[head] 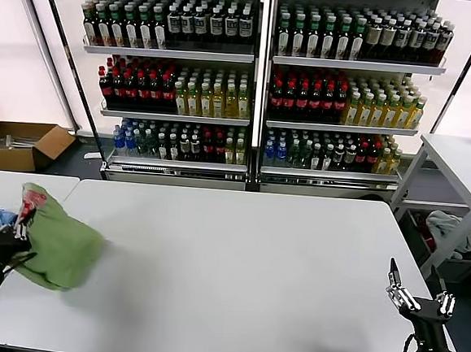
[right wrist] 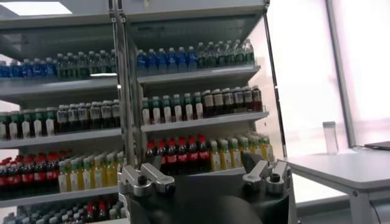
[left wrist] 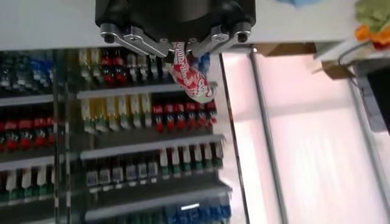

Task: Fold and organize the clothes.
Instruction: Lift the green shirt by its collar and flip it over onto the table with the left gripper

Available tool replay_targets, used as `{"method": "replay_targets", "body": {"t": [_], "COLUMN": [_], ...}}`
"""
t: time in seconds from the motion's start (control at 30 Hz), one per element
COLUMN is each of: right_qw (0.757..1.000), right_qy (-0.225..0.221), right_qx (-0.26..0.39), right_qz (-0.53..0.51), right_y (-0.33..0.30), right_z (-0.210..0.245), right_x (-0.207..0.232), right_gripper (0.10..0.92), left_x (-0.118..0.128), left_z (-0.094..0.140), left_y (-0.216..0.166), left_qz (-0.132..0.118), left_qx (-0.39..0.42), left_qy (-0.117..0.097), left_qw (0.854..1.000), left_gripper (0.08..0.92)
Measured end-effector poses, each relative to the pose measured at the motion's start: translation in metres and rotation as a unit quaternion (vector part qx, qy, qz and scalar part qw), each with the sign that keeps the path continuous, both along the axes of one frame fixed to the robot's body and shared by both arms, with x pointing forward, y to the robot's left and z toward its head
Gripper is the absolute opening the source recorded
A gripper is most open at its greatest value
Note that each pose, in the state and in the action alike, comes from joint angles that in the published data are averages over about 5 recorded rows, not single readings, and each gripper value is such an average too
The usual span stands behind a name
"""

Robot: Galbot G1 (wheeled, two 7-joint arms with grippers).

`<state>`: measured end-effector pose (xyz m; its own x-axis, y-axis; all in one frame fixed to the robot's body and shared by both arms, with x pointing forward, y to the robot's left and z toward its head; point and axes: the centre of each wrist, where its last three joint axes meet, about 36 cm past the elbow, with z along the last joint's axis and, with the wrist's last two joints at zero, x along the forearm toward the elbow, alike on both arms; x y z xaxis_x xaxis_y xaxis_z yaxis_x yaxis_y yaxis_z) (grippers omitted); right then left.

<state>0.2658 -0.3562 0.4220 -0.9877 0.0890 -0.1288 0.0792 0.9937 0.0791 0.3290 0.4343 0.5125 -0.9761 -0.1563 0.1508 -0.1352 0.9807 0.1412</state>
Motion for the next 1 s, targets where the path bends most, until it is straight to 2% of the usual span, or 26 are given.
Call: {"method": "replay_targets", "body": {"t": [0.1, 0.2, 0.33, 0.47, 0.67, 0.83, 1.0], "right_qw": [1.000, 1.000, 1.000, 1.000, 1.000, 1.000, 1.000], "right_qy": [-0.001, -0.001, -0.001, 0.000, 0.000, 0.000, 0.000], "right_qx": [-0.001, -0.001, -0.001, -0.002, -0.001, 0.000, 0.001], "right_qz": [-0.001, -0.002, -0.002, -0.001, 0.000, 0.002, 0.004], "right_y": [0.000, -0.001, -0.001, -0.001, 0.001, 0.004, 0.006], "right_z": [0.001, 0.002, 0.003, 0.003, 0.001, 0.001, 0.001], "right_x": [-0.001, -0.003, -0.004, -0.003, -0.002, -0.001, 0.000], "right_gripper": [0.823, 0.823, 0.823, 0.823, 0.823, 0.823, 0.823], "left_x": [-0.001, -0.001, -0.002, -0.009, -0.014, -0.015, -0.008], "left_z": [0.004, -0.010, -0.053, -0.098, -0.124, -0.135, -0.144], "left_y": [-0.005, -0.016, -0.038, -0.072, -0.111, -0.136, -0.161], "left_qz": [-0.015, -0.034, -0.068, -0.114, -0.163, -0.183, -0.188], "left_qx": [0.019, 0.038, 0.053, 0.052, 0.044, 0.037, 0.033], "left_qy": [-0.011, -0.009, 0.020, 0.055, 0.076, 0.089, 0.087], "left_qw": [1.000, 0.999, 0.996, 0.991, 0.983, 0.978, 0.978], "left_gripper": [0.135, 0.135, 0.135, 0.135, 0.135, 0.135, 0.138]}}
